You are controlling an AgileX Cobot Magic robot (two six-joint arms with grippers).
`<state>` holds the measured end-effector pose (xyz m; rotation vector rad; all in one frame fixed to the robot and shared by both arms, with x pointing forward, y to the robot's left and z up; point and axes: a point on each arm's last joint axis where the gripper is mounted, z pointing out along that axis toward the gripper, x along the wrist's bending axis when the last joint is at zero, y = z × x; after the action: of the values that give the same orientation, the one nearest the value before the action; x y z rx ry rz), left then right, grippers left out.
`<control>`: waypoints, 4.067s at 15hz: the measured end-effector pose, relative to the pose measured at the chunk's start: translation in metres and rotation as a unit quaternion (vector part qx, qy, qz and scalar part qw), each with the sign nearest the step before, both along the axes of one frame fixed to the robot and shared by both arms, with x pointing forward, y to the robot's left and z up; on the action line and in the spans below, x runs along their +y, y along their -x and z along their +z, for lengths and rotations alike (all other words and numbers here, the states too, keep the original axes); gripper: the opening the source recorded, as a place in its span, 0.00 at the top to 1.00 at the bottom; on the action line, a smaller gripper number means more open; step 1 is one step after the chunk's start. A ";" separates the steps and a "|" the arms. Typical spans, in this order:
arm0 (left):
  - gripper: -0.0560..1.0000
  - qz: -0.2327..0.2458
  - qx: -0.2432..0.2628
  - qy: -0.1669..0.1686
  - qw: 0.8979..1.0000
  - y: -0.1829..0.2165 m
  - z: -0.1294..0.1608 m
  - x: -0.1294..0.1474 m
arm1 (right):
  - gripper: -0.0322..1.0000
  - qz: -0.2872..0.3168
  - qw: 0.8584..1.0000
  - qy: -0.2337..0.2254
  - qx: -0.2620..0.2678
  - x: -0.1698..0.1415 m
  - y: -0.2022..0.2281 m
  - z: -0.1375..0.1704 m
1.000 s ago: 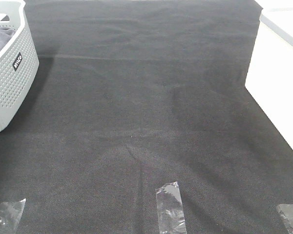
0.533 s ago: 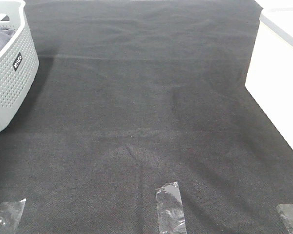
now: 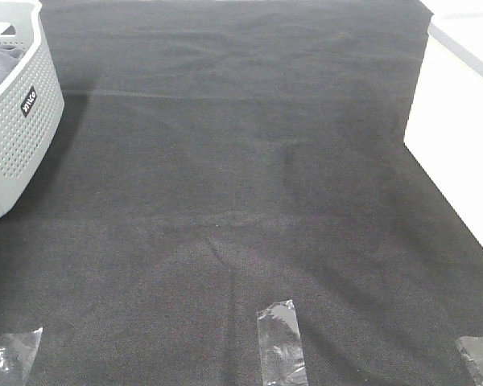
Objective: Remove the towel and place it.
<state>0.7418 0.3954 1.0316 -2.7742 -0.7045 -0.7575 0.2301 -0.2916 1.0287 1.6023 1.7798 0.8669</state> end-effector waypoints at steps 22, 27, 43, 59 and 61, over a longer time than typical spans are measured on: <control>0.88 0.005 0.012 0.024 1.000 -0.013 -0.039 -0.001 | 0.21 0.000 1.000 0.000 0.000 0.000 0.000 0.000; 0.94 0.027 -0.001 0.031 0.999 -0.009 -0.025 -0.005 | 0.21 0.000 1.000 0.000 0.000 0.000 0.000 0.000; 0.94 -0.002 -0.267 0.204 0.942 0.161 0.251 -0.157 | 0.21 0.000 1.000 0.000 0.000 0.000 0.000 0.000; 0.94 -0.266 -0.249 0.252 0.897 0.257 0.262 -0.334 | 0.23 0.458 0.874 -0.144 -0.070 0.079 -0.180 0.055; 0.94 -0.266 -0.247 0.251 0.897 0.255 0.261 -0.336 | 0.23 0.505 0.850 -0.137 -0.055 0.103 -0.210 0.055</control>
<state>0.4865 0.0594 1.2922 -3.3225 -0.1971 -1.6356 0.4396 -0.1881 1.0834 0.6016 2.4861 1.6851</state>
